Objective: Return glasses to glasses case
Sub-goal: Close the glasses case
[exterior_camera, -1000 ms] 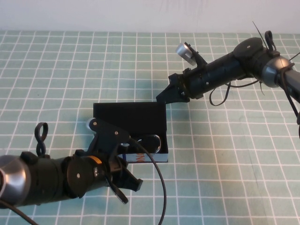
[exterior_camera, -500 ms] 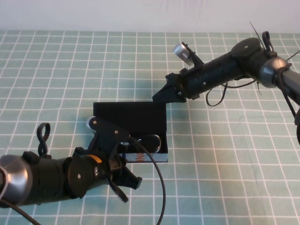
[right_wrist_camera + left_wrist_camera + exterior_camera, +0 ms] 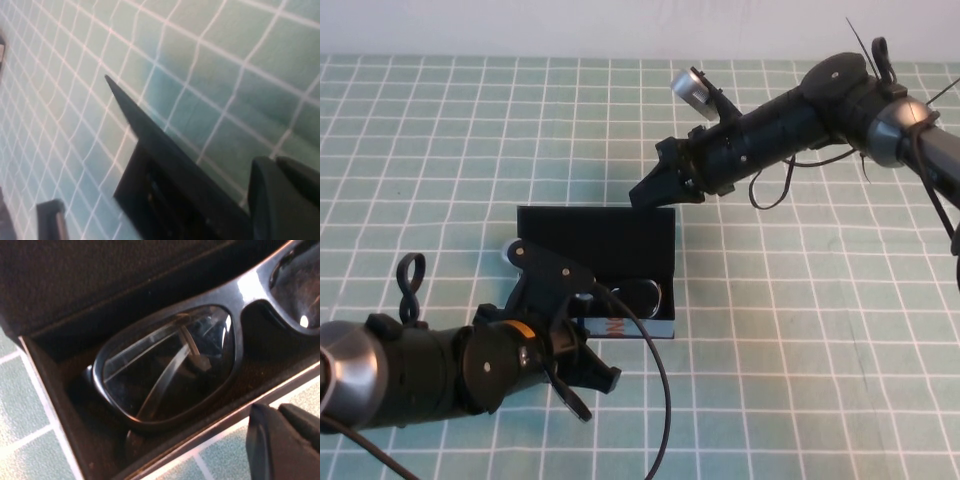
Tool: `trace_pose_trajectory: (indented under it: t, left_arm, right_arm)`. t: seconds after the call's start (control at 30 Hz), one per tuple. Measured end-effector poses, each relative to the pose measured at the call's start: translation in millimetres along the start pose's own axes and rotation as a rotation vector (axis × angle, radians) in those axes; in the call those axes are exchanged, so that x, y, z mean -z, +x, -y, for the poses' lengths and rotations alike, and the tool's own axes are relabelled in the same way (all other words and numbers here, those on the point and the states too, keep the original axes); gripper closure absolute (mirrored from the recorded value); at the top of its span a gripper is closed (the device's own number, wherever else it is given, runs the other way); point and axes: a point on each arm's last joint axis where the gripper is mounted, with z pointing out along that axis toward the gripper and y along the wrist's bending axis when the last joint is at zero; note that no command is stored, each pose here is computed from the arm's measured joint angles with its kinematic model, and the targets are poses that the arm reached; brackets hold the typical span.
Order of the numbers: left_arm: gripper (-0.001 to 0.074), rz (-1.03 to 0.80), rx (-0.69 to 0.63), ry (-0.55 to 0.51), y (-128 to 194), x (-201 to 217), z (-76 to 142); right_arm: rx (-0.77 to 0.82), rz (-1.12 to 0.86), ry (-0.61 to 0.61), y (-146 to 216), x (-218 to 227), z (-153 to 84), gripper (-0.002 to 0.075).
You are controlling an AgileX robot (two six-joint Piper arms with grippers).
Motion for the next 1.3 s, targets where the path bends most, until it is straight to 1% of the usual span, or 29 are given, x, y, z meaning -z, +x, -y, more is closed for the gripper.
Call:
trace_pose_trajectory:
  t: [0.1, 0.27, 0.37, 0.57, 0.93, 1.17, 1.3]
  left_arm:
    - [0.0734, 0.007, 0.000, -0.004, -1, 0, 0]
    - [0.0734, 0.014, 0.000, -0.009, -1, 0, -1]
    - [0.0734, 0.015, 0.000, -0.010, -1, 0, -1]
    - [0.0734, 0.017, 0.000, -0.011, -2, 0, -1]
    - [0.0734, 0.020, 0.000, -0.013, -2, 0, -1]
    - [0.0734, 0.020, 0.000, -0.013, -2, 0, -1]
    - [0.0734, 0.021, -0.030, -0.012, -2, 0, -1]
  right_arm:
    - [-0.016, -0.017, -0.003, 6, -1, -5, 0.0737]
    - [-0.064, -0.054, -0.002, 19, -6, 2, 0.0737]
    - [-0.071, -0.063, -0.001, 22, -7, 1, 0.0737]
    - [-0.006, -0.083, 0.016, 21, -7, -23, 0.0737]
    - [0.110, -0.238, 0.058, 42, -52, -57, 0.0737]
    - [0.136, -0.270, 0.084, 46, -56, -58, 0.0737]
    - [0.139, -0.274, 0.092, 46, -56, -58, 0.0737]
